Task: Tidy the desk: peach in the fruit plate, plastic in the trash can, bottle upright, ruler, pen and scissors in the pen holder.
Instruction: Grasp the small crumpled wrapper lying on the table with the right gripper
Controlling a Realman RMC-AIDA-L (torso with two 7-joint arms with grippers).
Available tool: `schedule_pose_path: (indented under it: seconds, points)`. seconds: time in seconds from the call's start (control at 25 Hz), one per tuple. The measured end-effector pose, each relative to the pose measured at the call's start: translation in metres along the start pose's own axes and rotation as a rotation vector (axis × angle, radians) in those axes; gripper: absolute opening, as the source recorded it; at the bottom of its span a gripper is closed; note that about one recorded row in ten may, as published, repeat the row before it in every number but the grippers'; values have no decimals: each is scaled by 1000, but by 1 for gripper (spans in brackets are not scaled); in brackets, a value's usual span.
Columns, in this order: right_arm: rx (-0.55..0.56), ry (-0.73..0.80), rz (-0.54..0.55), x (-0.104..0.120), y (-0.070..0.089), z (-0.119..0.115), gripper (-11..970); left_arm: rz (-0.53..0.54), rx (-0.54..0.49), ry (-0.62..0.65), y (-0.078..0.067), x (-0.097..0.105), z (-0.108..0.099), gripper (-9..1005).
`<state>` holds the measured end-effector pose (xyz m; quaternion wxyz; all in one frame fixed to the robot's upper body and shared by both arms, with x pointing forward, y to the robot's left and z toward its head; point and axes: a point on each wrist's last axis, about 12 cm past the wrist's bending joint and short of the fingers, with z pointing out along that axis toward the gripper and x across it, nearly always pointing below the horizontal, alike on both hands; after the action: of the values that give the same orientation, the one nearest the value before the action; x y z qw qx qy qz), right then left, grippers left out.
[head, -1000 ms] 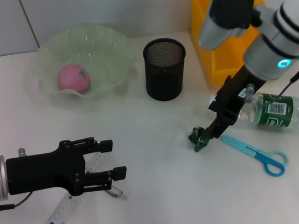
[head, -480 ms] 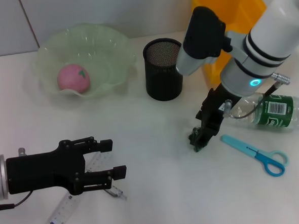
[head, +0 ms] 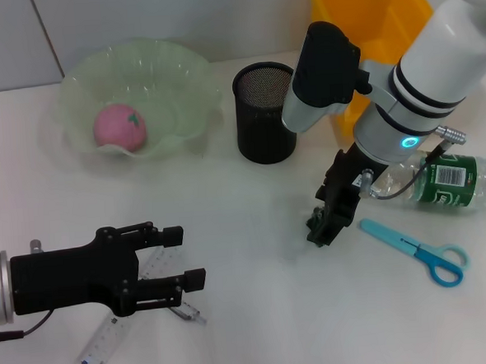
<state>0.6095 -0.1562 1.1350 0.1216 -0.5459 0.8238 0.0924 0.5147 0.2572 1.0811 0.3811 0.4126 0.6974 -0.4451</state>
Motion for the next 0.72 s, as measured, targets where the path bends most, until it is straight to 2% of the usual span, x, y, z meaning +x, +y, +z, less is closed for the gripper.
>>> schedule_pose_path:
  seconds: [0.72]
  points:
    - [-1,25,-25,-1,3,5,741,-2,-8,-5,1,0,-2,762]
